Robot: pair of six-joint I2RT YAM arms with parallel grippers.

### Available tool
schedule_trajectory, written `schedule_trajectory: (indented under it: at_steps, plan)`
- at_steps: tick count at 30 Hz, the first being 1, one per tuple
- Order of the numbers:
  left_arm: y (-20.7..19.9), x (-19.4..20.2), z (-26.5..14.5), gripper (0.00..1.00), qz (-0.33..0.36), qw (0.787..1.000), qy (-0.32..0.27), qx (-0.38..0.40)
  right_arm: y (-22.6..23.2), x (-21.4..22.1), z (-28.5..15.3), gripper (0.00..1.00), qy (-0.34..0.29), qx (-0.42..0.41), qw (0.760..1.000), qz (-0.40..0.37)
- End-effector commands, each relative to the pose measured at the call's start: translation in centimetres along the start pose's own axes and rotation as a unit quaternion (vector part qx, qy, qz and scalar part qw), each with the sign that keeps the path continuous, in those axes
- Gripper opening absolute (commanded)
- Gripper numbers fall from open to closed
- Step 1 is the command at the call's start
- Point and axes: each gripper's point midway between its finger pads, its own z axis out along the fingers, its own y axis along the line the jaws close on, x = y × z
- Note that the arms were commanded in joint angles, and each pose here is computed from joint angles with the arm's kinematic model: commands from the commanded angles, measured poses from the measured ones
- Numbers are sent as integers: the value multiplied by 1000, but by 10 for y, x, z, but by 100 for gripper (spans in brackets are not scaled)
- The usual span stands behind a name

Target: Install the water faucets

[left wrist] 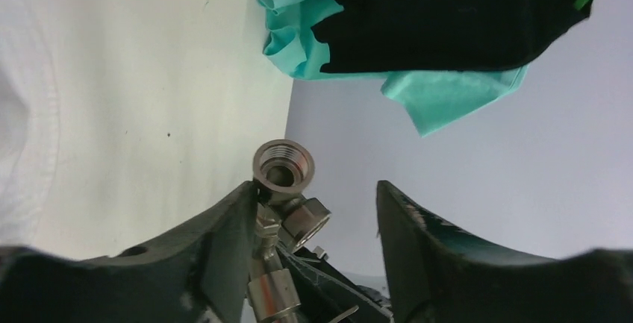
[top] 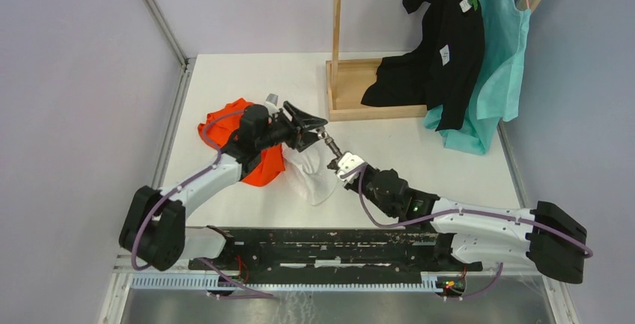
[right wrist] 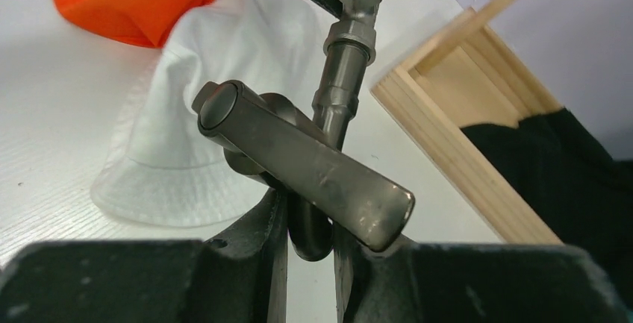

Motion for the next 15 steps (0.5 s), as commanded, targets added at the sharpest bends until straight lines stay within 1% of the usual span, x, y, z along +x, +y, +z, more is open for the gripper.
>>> schedule_trajectory:
  at_steps: [1,5,9,12,15]
  plan:
    - [-59,18,21,71,111,988,52,93,-24,2,-15,1,-3,75,993,91]
    - [-48,13,38,78,134,987,60,67,-32,20,-28,1,16,100,986,131]
    - [-36,7,41,80,167,984,55,33,-39,46,-41,1,57,128,976,164]
    - [-32,3,36,80,200,979,44,21,-41,68,-50,0,86,151,965,198]
    - [-26,-2,27,82,225,974,25,3,-49,85,-56,0,107,192,945,242]
